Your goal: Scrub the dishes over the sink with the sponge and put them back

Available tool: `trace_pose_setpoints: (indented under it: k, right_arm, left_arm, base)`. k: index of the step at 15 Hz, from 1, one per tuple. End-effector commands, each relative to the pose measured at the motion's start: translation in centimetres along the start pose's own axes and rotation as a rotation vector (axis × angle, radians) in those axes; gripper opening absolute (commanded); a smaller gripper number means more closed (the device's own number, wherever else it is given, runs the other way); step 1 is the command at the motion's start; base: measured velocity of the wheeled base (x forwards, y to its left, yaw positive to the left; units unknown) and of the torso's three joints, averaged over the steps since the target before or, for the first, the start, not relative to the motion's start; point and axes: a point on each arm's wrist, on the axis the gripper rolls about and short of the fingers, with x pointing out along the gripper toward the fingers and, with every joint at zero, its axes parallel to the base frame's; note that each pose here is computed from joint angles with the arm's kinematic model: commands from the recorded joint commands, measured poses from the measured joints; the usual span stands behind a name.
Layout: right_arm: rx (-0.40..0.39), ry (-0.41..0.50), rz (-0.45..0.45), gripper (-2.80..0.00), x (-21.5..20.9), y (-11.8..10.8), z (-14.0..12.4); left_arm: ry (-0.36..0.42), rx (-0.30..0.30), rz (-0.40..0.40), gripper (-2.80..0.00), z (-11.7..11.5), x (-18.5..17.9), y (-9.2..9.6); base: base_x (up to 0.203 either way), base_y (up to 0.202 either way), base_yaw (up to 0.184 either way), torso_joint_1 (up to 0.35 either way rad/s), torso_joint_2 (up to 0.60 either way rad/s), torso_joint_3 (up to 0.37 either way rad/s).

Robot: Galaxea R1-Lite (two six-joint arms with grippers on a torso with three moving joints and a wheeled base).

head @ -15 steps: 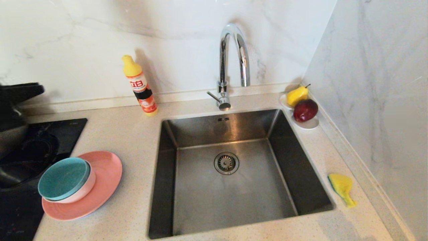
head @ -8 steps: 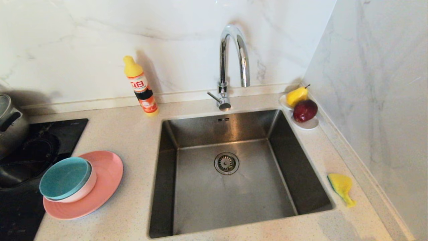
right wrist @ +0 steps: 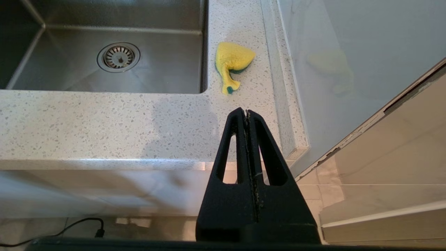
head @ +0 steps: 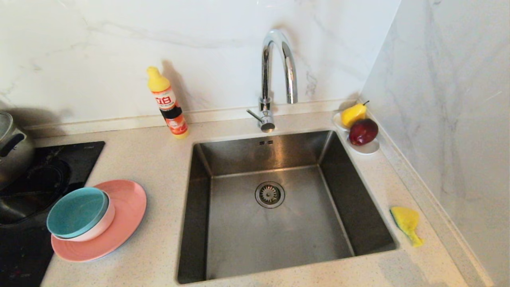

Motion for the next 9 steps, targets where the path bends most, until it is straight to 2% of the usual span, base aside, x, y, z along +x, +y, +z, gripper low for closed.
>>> trace_pose_setpoints:
  k: [1, 7, 9]
  right_arm:
    - [0.002, -0.001, 0.0, -2.8, 0.0, 0.0, 0.0]
    - [-0.011, 0.0, -0.004, -2.8, 0.0, -0.01, 0.0]
    - [0.012, 0.002, 0.0, -2.8, 0.01, -0.01, 0.0]
  left_arm:
    - [0.006, -0.005, 0.0, -2.8, -0.28, 0.07, -0.02]
    - [0.006, -0.006, 0.0, -2.8, -0.28, 0.07, -0.02]
    - [0.006, -0.006, 0.0, -2.8, -0.28, 0.07, -0.02]
  base:
    - [0.0, 0.0, 0.0, 0.0, 0.0, 0.0]
    - [0.0, 0.0, 0.0, 0.0, 0.0, 0.0]
    - [0.0, 0.0, 0.0, 0.0, 0.0, 0.0]
